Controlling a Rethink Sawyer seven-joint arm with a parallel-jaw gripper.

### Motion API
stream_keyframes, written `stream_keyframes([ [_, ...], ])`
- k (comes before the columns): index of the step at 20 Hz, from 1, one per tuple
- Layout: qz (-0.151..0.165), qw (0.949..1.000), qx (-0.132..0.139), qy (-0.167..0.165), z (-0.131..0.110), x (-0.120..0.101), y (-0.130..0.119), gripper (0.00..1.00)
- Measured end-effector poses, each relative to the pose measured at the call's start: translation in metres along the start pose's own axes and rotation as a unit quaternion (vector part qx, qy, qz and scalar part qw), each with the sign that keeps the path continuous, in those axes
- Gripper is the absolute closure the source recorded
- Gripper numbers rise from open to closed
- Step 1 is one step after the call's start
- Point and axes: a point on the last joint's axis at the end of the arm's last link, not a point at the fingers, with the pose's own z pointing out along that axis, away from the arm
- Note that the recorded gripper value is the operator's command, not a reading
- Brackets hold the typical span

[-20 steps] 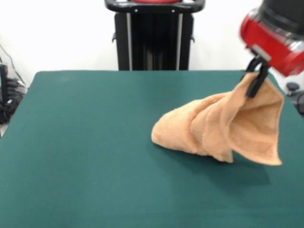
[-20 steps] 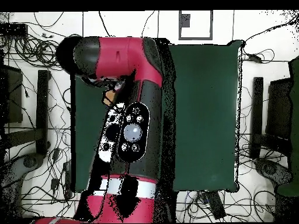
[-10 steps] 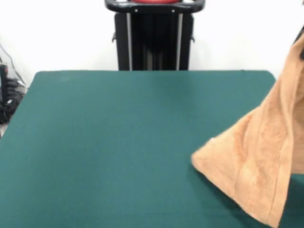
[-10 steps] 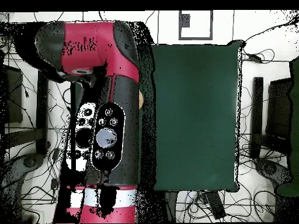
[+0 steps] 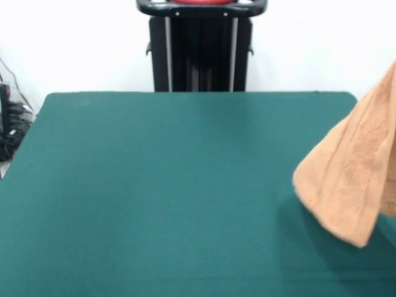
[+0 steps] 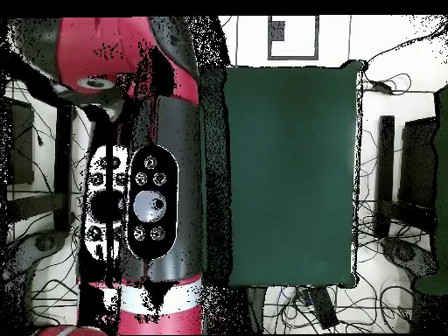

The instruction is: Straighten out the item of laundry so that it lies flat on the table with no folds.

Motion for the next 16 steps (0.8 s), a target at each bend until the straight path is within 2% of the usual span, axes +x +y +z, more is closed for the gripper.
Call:
stream_keyframes([
  [4, -0.001, 1.0, -0.007, 0.004, -0.004, 0.006, 0.003, 1.0],
  [8, 0.006, 0.9999, -0.014, 0.002, 0.001, 0.001, 0.001, 1.0],
  [12, 0.027, 0.9992, -0.028, -0.004, 0.013, -0.022, -0.012, 1.0],
  [16, 0.06, 0.9974, -0.04, -0.003, 0.023, -0.062, -0.033, 1.0],
])
